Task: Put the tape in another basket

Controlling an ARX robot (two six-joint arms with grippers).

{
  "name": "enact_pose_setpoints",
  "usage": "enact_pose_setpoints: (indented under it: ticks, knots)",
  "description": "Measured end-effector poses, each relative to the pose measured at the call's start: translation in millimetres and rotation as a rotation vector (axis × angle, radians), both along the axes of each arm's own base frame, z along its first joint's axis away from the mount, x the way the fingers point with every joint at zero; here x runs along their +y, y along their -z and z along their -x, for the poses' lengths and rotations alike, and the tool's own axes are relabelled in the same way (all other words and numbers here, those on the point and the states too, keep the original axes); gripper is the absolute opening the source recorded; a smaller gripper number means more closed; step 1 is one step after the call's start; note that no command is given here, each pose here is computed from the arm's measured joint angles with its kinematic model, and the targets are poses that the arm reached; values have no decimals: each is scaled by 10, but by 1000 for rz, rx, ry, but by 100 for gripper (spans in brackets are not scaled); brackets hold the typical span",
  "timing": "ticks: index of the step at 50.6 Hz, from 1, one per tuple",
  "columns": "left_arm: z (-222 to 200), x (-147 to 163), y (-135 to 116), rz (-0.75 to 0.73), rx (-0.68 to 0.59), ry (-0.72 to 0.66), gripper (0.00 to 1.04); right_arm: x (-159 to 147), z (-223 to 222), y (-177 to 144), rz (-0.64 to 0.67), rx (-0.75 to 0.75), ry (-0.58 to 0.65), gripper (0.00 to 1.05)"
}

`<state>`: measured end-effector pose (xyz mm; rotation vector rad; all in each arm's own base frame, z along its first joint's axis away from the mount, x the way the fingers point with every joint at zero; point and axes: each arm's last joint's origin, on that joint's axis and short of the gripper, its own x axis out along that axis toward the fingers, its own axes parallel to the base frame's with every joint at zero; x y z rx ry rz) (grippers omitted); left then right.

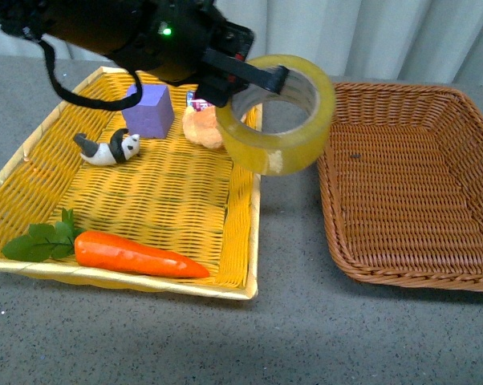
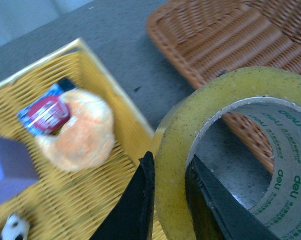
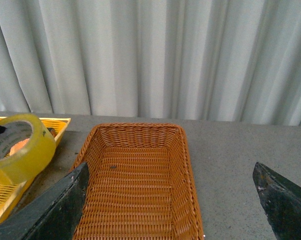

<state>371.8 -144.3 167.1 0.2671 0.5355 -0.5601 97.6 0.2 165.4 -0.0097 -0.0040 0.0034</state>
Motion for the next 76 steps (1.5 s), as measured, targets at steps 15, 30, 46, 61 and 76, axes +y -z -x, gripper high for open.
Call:
enact_pose_setpoints:
  ticks: [15,30,46,61,76]
  knots:
    - [-85,-451,-114,-121,-65,221,15,0,0,0,0,0,0,96]
    - [-82,-662,-210,-132,-105,305,15,0,0,0,0,0,0,96]
    - [-73,-678,-210,-127,-104,319,15,0,0,0,0,0,0,96]
    - [-73,-678,-210,-131,-108,322,15,0,0,0,0,0,0,96]
    - [-73,-678,-210,-134,-109,324,15,19,-377,-159,300,345,-232,96]
